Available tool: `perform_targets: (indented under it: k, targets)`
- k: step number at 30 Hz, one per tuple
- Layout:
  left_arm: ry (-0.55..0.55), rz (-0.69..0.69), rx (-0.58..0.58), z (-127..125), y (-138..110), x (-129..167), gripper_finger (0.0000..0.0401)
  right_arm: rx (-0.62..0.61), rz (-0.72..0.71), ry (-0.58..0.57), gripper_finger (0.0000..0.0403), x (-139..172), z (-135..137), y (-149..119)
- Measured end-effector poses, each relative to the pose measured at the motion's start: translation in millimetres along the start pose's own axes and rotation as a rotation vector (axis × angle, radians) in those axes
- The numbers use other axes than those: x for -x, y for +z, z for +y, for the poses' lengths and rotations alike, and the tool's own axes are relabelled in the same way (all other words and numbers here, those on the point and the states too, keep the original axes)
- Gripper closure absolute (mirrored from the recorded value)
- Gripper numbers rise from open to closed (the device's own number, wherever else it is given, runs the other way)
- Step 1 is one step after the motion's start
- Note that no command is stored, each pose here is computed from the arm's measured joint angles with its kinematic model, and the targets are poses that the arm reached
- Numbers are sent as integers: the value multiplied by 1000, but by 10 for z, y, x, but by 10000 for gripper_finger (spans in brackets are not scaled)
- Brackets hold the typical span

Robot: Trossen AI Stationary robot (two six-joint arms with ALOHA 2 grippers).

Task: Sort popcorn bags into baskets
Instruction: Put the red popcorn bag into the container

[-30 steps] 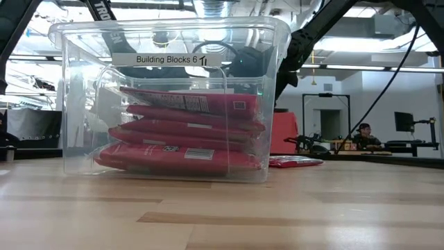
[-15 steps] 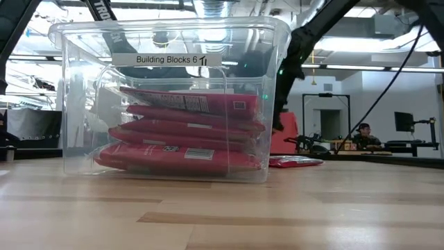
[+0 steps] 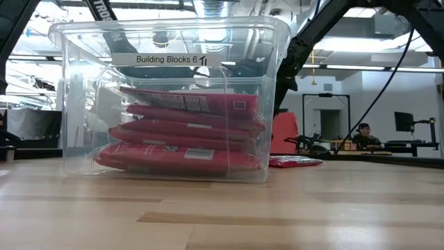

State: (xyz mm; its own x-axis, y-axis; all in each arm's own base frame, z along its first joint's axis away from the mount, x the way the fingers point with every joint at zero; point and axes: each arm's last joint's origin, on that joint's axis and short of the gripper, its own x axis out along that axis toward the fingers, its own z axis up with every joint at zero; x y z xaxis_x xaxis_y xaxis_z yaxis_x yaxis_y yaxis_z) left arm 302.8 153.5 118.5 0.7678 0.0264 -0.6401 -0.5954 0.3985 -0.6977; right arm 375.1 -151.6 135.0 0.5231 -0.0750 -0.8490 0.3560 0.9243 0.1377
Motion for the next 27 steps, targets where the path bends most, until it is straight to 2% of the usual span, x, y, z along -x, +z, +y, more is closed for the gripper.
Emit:
perform_targets:
  k: [5,15,22,27]
  targets:
    - [0,-28,24,-12,14,-1,116,19,-37,16,393,12,-48,46]
    - [-24,-6,-16,20,51,33,208,58,-23,91,394,16,3,33]
    - [-163,10,-6,15,261,271,216,52,-17,84,394,33,-80,36]
    - [-188,-26,-25,-12,338,390,216,70,-30,91,393,34,-61,49]
